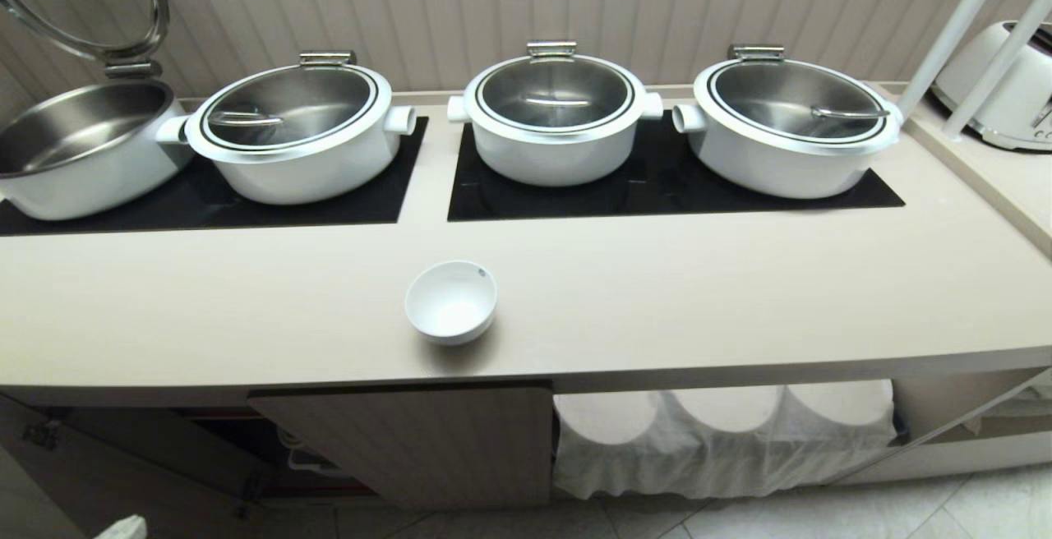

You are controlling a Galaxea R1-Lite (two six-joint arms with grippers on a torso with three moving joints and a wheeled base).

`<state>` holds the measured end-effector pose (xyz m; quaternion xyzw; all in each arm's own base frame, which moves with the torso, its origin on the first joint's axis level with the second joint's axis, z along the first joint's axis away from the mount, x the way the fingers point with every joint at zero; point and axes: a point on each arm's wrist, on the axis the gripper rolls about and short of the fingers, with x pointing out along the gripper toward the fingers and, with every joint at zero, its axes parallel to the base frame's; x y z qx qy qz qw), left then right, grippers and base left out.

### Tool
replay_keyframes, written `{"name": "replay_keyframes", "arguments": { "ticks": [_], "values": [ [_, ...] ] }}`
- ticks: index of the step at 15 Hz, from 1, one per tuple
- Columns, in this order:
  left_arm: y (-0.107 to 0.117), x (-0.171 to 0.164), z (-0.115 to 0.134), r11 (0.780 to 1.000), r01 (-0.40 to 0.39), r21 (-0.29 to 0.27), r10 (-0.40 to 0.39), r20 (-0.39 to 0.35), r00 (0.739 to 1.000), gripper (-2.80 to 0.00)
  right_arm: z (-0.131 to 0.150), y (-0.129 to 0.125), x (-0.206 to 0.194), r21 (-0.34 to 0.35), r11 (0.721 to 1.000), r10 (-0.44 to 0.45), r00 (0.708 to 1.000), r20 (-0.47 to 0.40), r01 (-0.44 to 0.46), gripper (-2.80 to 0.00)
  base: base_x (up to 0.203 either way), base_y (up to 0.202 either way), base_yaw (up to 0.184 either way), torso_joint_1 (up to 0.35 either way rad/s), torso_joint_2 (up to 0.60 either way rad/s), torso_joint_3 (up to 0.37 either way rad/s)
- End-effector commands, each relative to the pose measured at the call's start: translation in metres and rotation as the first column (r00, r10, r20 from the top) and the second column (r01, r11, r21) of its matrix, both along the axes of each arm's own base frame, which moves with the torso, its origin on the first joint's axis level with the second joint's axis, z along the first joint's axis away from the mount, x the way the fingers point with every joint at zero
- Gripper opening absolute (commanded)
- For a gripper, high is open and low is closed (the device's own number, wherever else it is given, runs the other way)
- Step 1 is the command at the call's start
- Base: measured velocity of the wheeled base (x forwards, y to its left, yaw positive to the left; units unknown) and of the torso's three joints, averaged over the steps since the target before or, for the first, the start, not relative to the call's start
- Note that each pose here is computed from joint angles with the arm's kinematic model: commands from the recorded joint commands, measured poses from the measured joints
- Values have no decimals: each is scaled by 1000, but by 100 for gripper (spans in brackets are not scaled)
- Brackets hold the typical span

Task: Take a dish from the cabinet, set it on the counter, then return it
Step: Pick up the bowl from the table

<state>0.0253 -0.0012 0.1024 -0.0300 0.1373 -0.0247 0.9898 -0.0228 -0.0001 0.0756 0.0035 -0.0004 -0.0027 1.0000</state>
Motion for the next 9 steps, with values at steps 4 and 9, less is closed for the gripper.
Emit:
{"name": "replay_keyframes", "arguments": {
  "ticks": [4, 9],
  "values": [
    [2, -26, -21, 969, -221, 110, 220, 29, 975, -280, 0, 0, 0, -1, 1000, -1, 1000, 1, 1, -280, 0, 0, 0, 0, 0, 0],
    [2, -26, -21, 979, -167, 120, 165, 26, 986, -280, 0, 0, 0, 0, 1000, 0, 1000, 1, 0, -280, 0, 0, 0, 0, 0, 0]
  ]
}}
